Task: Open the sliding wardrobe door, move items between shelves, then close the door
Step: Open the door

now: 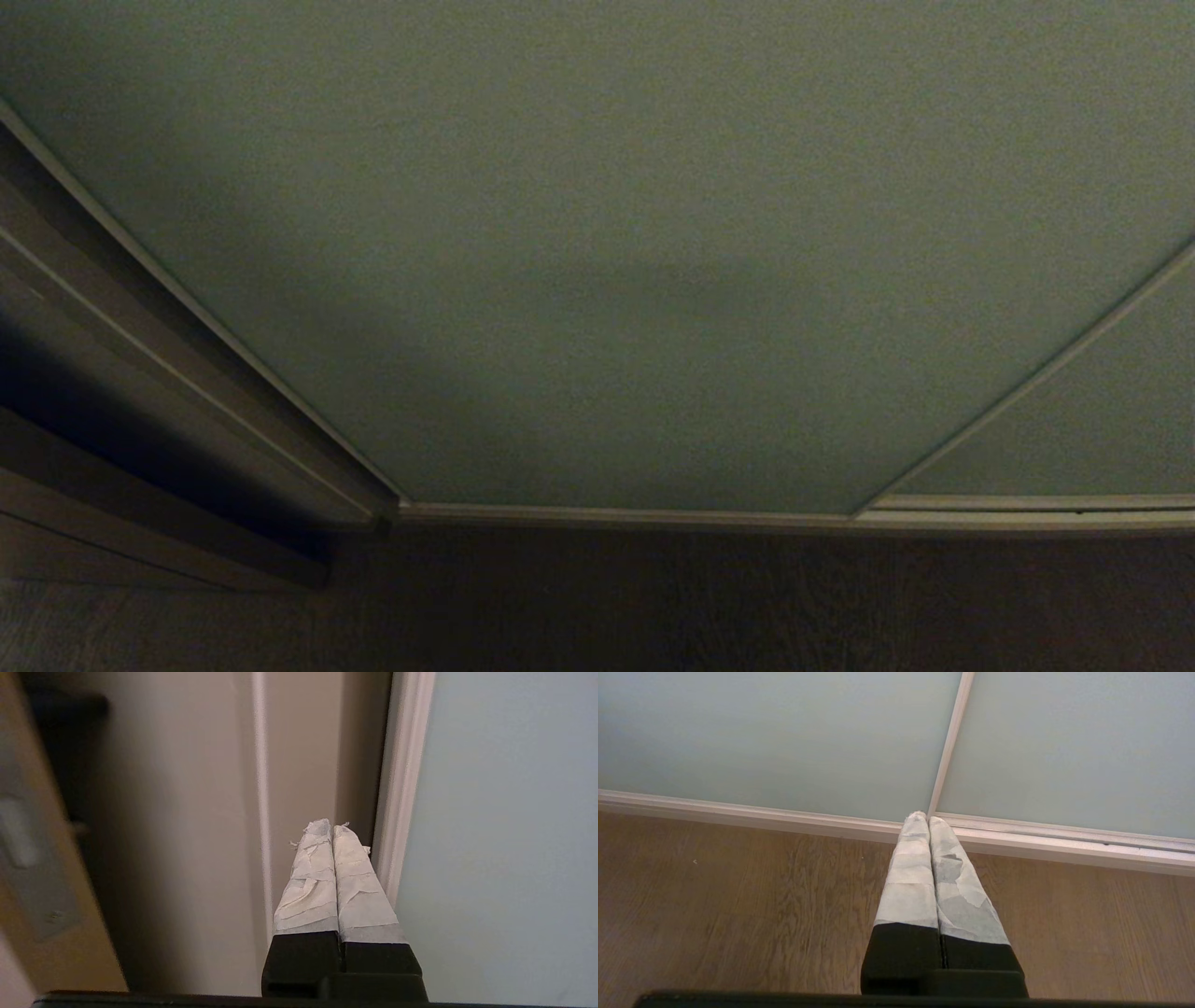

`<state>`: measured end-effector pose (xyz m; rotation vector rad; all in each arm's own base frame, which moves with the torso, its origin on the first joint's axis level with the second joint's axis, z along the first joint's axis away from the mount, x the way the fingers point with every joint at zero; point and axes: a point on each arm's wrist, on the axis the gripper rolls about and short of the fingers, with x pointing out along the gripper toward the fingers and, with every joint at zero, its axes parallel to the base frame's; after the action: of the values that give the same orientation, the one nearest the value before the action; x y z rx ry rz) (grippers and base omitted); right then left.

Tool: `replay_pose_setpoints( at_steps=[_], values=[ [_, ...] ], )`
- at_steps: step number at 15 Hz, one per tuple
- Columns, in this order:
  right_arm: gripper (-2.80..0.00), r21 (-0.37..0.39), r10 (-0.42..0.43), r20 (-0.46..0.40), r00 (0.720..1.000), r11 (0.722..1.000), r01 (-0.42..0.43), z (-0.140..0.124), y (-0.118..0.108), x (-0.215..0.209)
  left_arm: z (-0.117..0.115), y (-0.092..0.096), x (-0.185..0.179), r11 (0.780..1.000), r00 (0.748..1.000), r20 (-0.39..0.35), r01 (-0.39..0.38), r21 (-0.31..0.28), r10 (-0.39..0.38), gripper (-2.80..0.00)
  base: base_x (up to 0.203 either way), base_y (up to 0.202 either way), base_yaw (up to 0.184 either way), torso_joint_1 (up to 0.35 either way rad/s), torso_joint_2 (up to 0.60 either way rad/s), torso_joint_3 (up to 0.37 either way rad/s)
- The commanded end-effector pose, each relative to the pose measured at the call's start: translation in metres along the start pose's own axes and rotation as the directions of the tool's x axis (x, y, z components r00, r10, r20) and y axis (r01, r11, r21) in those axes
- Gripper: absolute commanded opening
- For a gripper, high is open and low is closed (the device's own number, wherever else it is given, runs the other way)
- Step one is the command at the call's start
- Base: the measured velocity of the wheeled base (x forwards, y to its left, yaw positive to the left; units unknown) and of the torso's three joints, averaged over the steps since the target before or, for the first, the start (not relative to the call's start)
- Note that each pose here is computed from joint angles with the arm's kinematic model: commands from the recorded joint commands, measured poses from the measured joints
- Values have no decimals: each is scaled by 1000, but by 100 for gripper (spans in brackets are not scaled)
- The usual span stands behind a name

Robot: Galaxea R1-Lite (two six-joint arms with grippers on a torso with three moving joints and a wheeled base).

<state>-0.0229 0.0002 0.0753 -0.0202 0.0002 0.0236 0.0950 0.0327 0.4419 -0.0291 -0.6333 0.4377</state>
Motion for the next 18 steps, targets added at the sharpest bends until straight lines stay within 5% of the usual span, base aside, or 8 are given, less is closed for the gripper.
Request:
replay_pose_setpoints(
  at_steps=[1, 11, 18],
  values=[
    [-280, 0, 1, 2, 1000, 1000, -1, 0, 0, 0, -7, 0, 5, 1000, 1000, -25, 1, -1, -2, -280, 0, 0, 0, 0, 0, 0],
    [-280, 0, 1, 2, 1000, 1000, -1, 0, 0, 0, -22, -1, 22, 999, 996, -84, 38, 2, -38, -280, 0, 0, 0, 0, 0, 0],
    [-280, 0, 1, 2, 1000, 1000, -1, 0, 0, 0, -31, -5, 31, 990, 983, -119, 143, -11, -143, -280, 0, 0, 0, 0, 0, 0]
  ],
)
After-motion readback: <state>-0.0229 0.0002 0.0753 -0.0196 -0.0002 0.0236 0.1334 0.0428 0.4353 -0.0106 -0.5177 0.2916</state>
